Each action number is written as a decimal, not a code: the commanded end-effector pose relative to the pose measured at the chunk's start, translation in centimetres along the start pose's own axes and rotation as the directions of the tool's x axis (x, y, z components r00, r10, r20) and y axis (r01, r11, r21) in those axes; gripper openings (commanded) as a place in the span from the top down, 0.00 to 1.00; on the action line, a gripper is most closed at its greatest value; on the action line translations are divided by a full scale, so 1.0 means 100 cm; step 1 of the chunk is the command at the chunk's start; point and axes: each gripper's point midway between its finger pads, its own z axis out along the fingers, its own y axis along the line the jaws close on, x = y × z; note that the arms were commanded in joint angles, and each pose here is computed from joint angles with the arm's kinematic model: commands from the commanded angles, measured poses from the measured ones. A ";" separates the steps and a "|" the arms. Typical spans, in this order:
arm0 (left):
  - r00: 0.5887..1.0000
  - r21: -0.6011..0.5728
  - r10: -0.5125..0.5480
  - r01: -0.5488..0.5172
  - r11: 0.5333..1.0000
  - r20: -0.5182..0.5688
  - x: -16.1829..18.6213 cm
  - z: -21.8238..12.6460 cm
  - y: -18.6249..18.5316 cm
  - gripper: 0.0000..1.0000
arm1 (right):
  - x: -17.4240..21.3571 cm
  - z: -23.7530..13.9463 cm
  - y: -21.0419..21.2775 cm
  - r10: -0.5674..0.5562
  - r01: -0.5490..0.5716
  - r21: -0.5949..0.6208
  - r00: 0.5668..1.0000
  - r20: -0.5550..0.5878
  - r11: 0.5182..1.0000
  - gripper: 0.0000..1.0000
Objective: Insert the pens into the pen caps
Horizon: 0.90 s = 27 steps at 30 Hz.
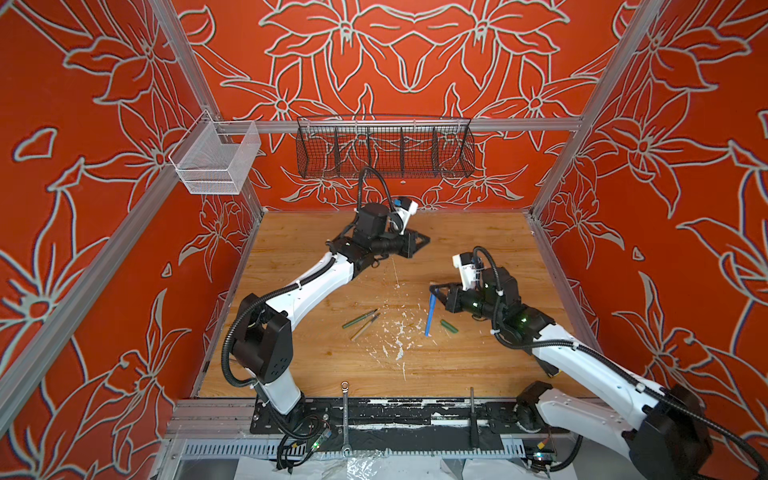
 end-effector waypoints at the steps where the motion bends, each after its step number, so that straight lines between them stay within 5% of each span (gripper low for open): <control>1: 0.998 0.027 -0.005 0.004 1.000 0.055 -0.012 0.009 -0.005 1.00 | 0.000 -0.012 0.005 0.038 -0.038 -0.002 0.999 0.000 0.999 1.00; 8: 0.995 -0.014 -0.037 0.035 0.999 -0.096 0.049 -0.015 -0.001 1.00 | -0.034 -0.018 -0.019 0.082 -0.090 0.114 0.994 0.073 0.989 1.00; 12: 0.989 -0.046 -0.043 0.037 0.998 -0.139 0.097 -0.049 -0.005 0.48 | -0.053 -0.015 -0.028 0.148 -0.156 0.079 0.984 0.098 0.985 1.00; 15: 0.982 -0.028 -0.029 0.024 0.999 -0.188 0.133 -0.062 -0.020 0.36 | -0.063 -0.011 -0.021 0.174 -0.177 0.021 0.980 0.100 0.984 1.00; 21: 0.971 -0.026 -0.034 0.029 0.999 -0.238 0.190 -0.050 -0.034 0.29 | -0.071 -0.001 -0.009 0.220 -0.215 -0.072 0.973 0.076 0.974 1.00; 27: 0.959 -0.030 -0.045 0.038 0.999 -0.281 0.210 -0.034 -0.032 0.29 | -0.068 -0.002 -0.006 0.235 -0.228 -0.099 0.969 0.073 0.969 1.00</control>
